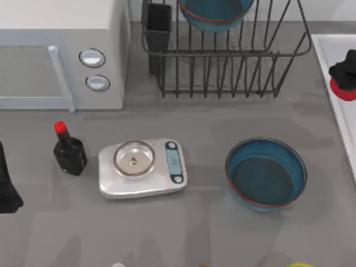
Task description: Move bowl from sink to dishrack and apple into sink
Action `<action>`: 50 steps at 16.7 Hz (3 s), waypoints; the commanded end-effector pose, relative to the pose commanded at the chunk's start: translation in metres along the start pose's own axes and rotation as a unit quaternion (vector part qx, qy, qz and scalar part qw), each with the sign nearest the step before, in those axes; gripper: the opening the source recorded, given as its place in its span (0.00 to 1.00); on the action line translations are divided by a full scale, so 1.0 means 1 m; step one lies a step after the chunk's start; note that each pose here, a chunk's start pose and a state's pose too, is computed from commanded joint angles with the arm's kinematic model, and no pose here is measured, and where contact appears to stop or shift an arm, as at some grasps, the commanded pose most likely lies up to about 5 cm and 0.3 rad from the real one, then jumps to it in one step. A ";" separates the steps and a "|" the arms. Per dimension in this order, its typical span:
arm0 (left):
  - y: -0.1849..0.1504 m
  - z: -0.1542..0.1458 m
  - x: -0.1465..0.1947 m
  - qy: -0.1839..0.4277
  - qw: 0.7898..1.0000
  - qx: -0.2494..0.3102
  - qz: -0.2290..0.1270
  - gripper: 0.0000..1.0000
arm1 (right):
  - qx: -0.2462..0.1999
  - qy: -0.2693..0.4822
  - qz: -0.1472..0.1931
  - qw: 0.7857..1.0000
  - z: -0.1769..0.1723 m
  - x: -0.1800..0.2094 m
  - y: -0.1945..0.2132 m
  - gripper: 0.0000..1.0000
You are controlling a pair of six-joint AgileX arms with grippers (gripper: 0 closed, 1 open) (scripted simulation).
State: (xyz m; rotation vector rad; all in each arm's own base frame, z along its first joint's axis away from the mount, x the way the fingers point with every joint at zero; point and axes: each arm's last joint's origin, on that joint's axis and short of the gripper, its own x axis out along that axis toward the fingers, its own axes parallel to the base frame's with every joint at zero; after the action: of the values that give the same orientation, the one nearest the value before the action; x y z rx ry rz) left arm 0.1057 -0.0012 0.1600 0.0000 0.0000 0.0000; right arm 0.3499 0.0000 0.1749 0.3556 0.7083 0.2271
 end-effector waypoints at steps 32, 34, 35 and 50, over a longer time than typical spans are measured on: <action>0.000 0.000 0.000 0.000 1.000 0.000 0.000 1.00 | -0.176 -0.352 -0.115 0.912 -0.077 -0.048 -0.159 0.00; 0.000 0.000 0.000 0.000 1.000 0.000 0.000 1.00 | -0.173 -0.348 -0.115 0.914 -0.093 -0.040 -0.162 0.00; 0.000 0.000 0.000 0.000 1.000 0.000 0.000 1.00 | -0.172 -0.346 -0.115 0.915 -0.099 -0.038 -0.163 0.00; 0.000 0.000 0.000 0.000 1.000 0.000 0.000 1.00 | -0.171 -0.345 -0.115 0.916 -0.104 -0.036 -0.164 0.68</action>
State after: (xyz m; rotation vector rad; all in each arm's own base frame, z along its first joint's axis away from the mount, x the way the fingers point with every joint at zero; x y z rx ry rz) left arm 0.1057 -0.0012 0.1600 0.0000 0.0000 0.0000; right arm 0.2672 -0.1364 0.0590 0.0000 0.0000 -0.0100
